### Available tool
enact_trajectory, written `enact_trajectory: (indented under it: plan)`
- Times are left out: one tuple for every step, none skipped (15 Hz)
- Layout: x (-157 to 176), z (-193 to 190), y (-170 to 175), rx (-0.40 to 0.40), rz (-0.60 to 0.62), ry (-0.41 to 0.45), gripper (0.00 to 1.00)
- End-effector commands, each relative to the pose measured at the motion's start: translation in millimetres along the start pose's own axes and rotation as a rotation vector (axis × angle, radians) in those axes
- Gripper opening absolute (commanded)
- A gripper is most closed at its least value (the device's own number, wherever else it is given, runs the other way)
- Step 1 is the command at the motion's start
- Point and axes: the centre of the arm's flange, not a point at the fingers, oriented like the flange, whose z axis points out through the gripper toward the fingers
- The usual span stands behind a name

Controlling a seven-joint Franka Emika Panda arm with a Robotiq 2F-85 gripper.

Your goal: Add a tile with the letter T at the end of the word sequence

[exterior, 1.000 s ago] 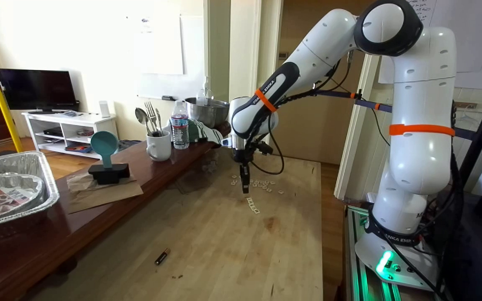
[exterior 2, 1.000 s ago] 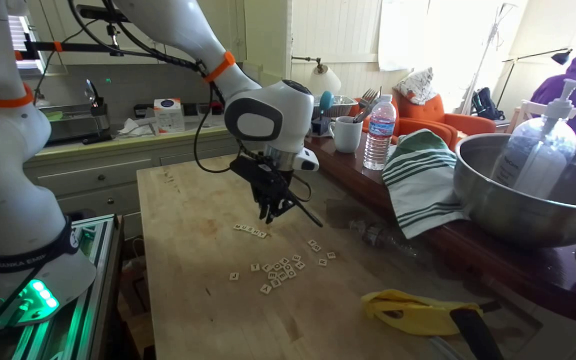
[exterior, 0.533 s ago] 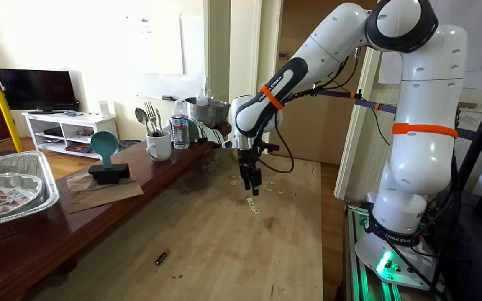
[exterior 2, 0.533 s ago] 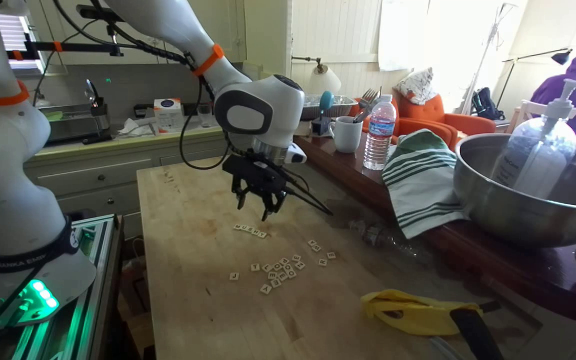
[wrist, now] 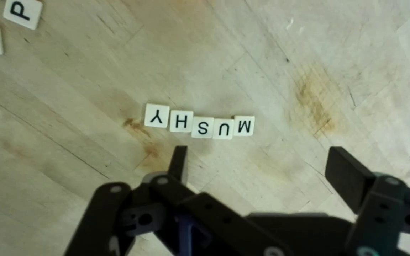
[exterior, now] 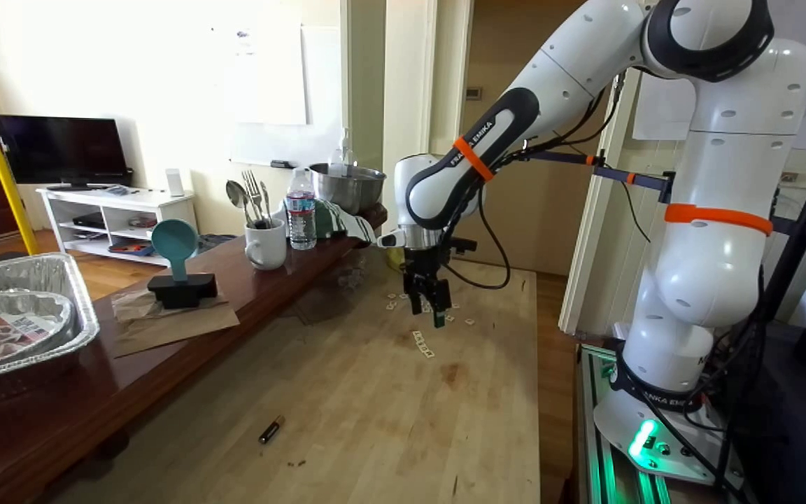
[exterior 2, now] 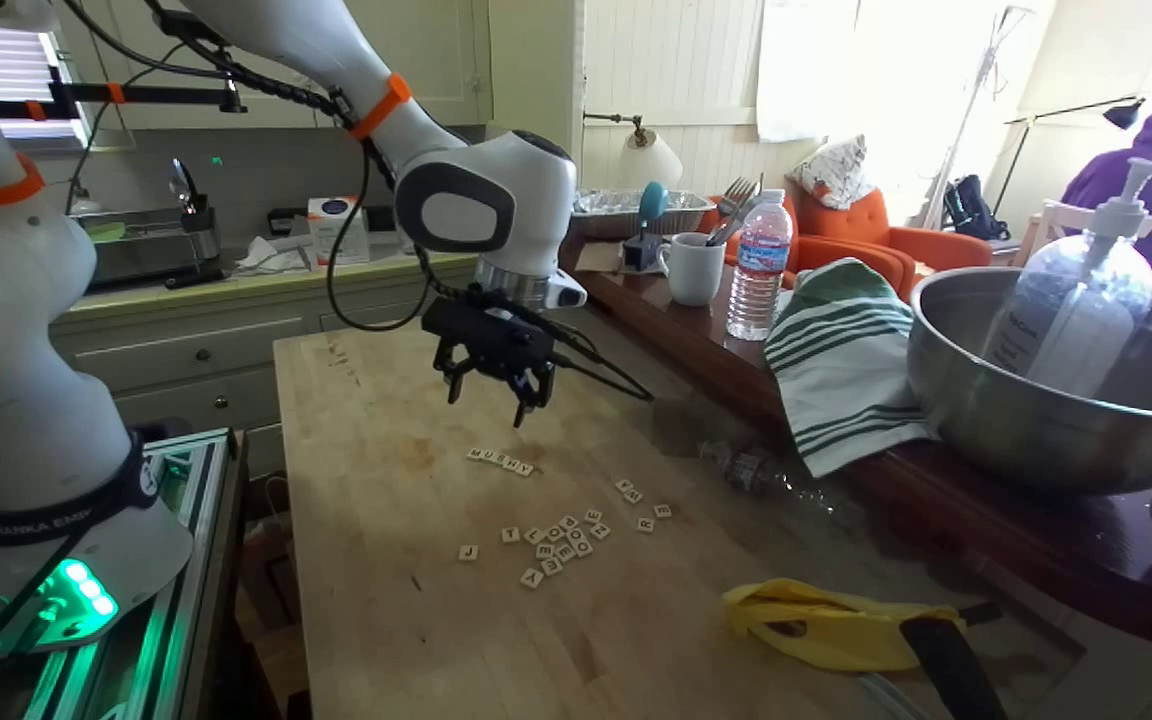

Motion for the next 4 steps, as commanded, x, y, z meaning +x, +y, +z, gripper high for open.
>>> enact_trajectory:
  plan:
    - [-0.1,-0.6,-2.7,-0.005,-0.009,-0.002,0.99]
    - [-0.6,-1.0,-5.2,-0.008,-0.015,-0.003,1.00]
    - [-1.1,-1.3,-6.8,-0.010,-0.018,-0.005,1.00]
    - [-1.5,-1.6,-7.5,-0.011,-0.019,-0.005,1.00]
